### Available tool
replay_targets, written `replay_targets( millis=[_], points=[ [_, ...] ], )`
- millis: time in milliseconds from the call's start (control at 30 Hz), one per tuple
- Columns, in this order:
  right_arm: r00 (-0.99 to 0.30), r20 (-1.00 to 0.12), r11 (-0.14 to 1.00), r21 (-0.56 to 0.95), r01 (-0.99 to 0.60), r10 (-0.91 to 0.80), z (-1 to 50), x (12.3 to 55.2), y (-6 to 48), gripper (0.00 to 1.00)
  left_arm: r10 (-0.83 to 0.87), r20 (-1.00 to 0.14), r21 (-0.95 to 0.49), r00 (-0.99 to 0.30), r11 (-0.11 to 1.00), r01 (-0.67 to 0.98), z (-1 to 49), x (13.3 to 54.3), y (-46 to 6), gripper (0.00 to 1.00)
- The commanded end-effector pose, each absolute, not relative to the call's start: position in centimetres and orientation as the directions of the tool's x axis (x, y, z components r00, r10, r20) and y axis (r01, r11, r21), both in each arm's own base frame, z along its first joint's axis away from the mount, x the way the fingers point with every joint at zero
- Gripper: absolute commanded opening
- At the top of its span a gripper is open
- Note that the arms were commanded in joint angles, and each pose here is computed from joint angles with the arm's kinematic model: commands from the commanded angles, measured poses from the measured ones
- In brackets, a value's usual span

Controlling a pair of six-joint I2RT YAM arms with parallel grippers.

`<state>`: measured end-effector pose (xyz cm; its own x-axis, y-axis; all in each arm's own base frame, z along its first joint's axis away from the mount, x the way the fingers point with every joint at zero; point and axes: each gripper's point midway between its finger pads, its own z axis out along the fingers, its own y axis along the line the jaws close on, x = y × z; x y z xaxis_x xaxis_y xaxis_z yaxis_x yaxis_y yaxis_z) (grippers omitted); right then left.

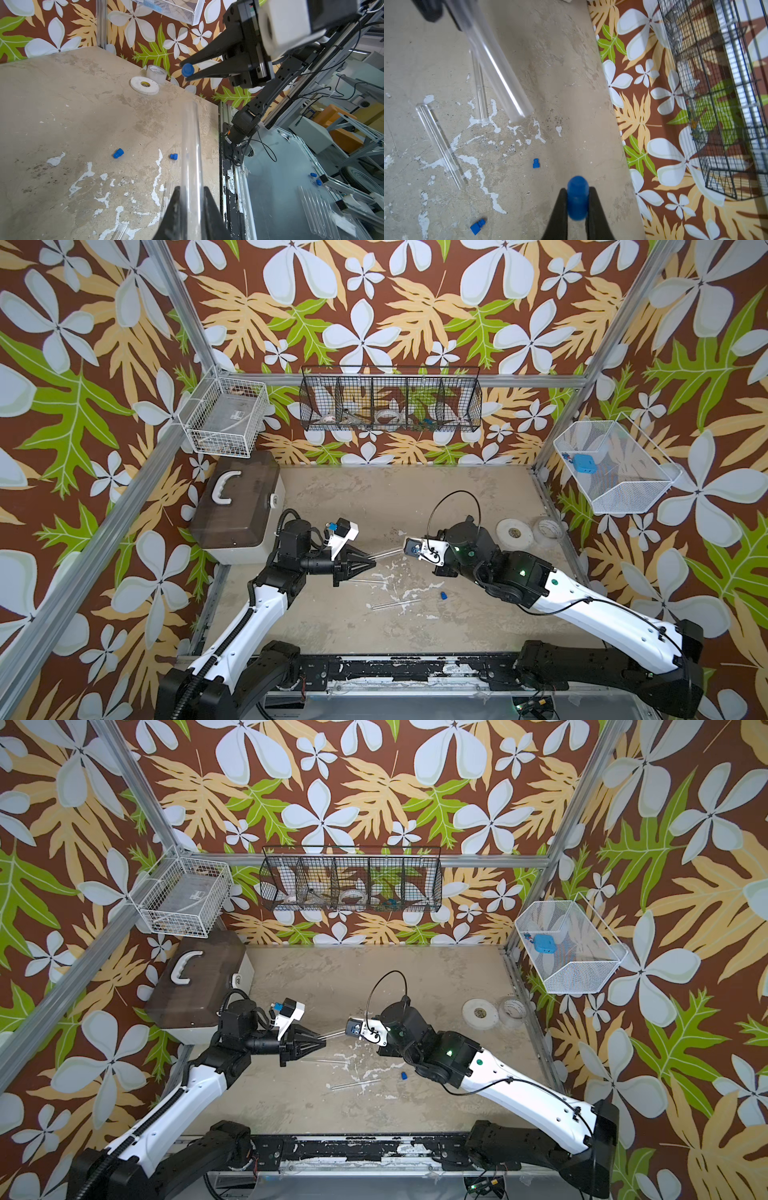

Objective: Insert stoppers into test tubes
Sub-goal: Insert the stopper into the test tube.

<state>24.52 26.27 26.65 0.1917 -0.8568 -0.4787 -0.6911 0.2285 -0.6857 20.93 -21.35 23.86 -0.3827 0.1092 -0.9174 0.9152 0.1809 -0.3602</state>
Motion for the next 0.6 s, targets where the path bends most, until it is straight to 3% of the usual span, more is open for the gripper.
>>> replay_targets(
  millis=[0, 200, 567],
  points=[
    [0.279, -0.398, 0.127, -0.741, -0.660, -0.874, 26.3, 24.2, 27.2, 0.03, 0.111, -0.925, -0.345, -0.364, 0.160, 0.925, 24.2, 20.8, -21.5, 0.05],
    [0.299, -0.326, 0.059, -0.757, -0.650, -0.897, 24.9, 23.9, 27.6, 0.01, 0.125, -0.925, -0.340, -0.359, 0.152, 0.928, 24.0, 20.7, -21.7, 0.05],
    [0.330, -0.321, 0.025, -0.749, -0.663, -0.888, 24.4, 22.9, 28.2, 0.01, 0.187, -0.934, -0.273, -0.305, 0.180, 0.945, 22.4, 20.8, -21.9, 0.05]
  ],
)
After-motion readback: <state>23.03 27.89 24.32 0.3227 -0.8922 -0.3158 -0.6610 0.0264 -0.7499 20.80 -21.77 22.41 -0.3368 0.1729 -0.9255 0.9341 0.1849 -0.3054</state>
